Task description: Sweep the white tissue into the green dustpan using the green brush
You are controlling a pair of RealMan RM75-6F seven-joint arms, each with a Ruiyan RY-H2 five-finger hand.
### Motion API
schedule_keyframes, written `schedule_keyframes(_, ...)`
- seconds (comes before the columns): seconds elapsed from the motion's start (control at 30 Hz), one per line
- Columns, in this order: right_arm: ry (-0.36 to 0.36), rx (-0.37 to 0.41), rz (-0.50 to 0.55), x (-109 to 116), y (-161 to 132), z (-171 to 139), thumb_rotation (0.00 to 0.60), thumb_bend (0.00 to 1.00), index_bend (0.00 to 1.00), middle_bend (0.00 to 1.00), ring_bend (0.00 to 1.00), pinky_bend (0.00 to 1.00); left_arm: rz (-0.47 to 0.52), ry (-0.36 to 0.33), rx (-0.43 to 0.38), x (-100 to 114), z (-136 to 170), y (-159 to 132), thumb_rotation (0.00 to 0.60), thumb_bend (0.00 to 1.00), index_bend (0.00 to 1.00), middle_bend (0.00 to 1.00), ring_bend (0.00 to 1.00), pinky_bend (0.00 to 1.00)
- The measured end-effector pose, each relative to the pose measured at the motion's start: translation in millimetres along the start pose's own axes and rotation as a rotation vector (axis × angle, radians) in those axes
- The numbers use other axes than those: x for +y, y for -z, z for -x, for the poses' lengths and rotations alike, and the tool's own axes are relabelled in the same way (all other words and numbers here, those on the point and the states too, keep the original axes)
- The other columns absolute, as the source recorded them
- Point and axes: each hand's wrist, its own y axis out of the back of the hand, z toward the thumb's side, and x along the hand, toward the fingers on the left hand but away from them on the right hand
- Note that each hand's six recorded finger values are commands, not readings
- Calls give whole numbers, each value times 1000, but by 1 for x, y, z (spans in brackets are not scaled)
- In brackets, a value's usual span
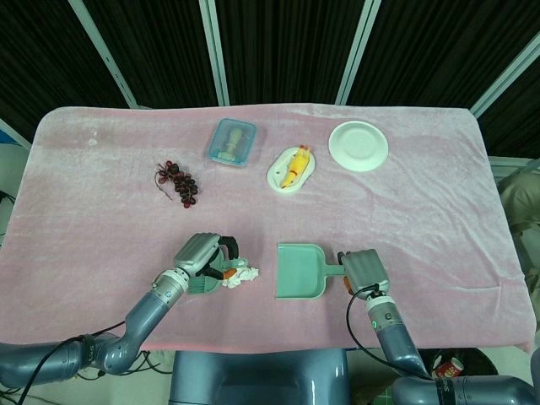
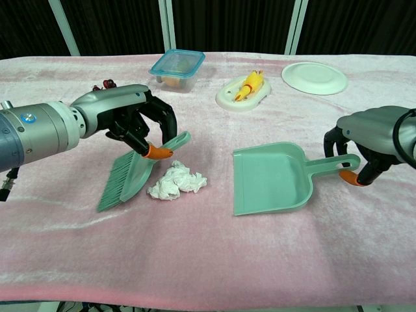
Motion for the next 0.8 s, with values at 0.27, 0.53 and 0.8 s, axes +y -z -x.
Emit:
schedule_keyframes(0.27,-7,1,-3,-3,0,-3,600,477,562,544,684,769,2,-10,-6,3,2,-2,600,356,642,664,876,994)
schedule_keyframes(0.53,-3,4,0,-1,-2,-4,600,480,562,544,684,769,8,-5,-17,3,-1,-7,600,356,644,665,876,994)
schedule_keyframes(0.8,2,3,-5,3,-1,-3,600,479,562,544,684,769,16,9,-32,-2,-5,-13,600,356,646,667,876,994)
